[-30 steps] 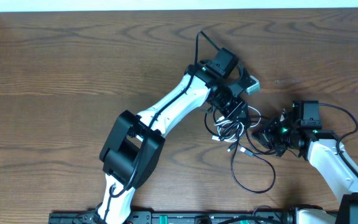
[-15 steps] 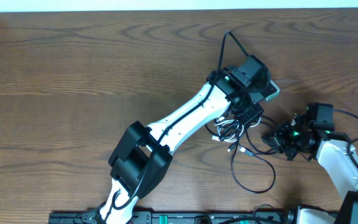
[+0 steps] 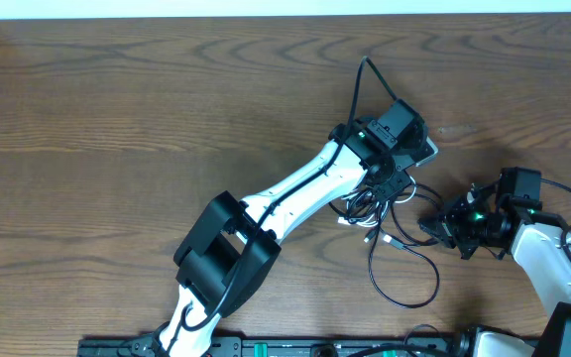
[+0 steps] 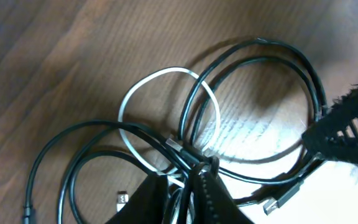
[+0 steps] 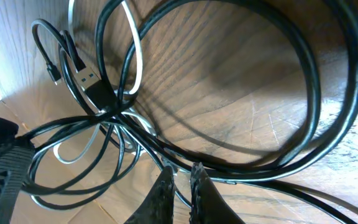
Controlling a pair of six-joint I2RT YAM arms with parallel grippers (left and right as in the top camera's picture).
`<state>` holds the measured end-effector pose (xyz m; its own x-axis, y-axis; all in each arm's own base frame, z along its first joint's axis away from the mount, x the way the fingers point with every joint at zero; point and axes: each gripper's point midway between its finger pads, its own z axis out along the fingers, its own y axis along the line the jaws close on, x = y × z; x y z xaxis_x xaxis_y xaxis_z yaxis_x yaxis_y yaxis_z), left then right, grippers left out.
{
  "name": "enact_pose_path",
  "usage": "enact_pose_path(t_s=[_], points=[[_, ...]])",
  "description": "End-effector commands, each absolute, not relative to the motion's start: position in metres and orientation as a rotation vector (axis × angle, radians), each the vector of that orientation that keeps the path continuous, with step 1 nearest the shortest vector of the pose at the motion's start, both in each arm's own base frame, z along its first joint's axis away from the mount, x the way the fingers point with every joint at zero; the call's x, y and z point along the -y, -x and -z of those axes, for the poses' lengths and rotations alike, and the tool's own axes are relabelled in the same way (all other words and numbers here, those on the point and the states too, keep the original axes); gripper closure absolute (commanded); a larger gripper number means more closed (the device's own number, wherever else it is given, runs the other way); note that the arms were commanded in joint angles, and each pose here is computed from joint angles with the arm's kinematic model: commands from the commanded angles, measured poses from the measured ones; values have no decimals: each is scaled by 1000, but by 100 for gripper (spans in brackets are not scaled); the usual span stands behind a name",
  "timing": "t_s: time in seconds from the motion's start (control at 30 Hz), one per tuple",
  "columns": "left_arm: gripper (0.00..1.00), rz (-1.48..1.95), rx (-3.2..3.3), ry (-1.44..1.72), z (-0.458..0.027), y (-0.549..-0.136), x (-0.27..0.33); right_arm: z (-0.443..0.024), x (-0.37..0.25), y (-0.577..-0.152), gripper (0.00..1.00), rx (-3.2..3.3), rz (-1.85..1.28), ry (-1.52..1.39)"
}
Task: Untangle cables
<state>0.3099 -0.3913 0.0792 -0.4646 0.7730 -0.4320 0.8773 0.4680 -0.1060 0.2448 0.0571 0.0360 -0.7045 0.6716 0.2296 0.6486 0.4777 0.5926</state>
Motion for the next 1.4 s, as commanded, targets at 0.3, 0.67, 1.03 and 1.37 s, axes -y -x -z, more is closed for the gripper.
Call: enact_pose_path(t_s=[0.3, 0.67, 1.03, 1.37], points=[[92, 366, -2441, -1425, -68, -307, 377, -36, -59, -242, 91, -2681, -1073, -1155], [92, 336, -2524, -1461, -44, -290, 359, -36, -60, -240, 91, -2691, -1072, -1154], [87, 336, -2522, -1460, -44, -290, 359, -35, -58, -240, 91, -2694, -1054, -1147], [92, 315, -2525, -1458, -43, -292, 357, -34, -58, -240, 89, -2696, -1047, -1148]])
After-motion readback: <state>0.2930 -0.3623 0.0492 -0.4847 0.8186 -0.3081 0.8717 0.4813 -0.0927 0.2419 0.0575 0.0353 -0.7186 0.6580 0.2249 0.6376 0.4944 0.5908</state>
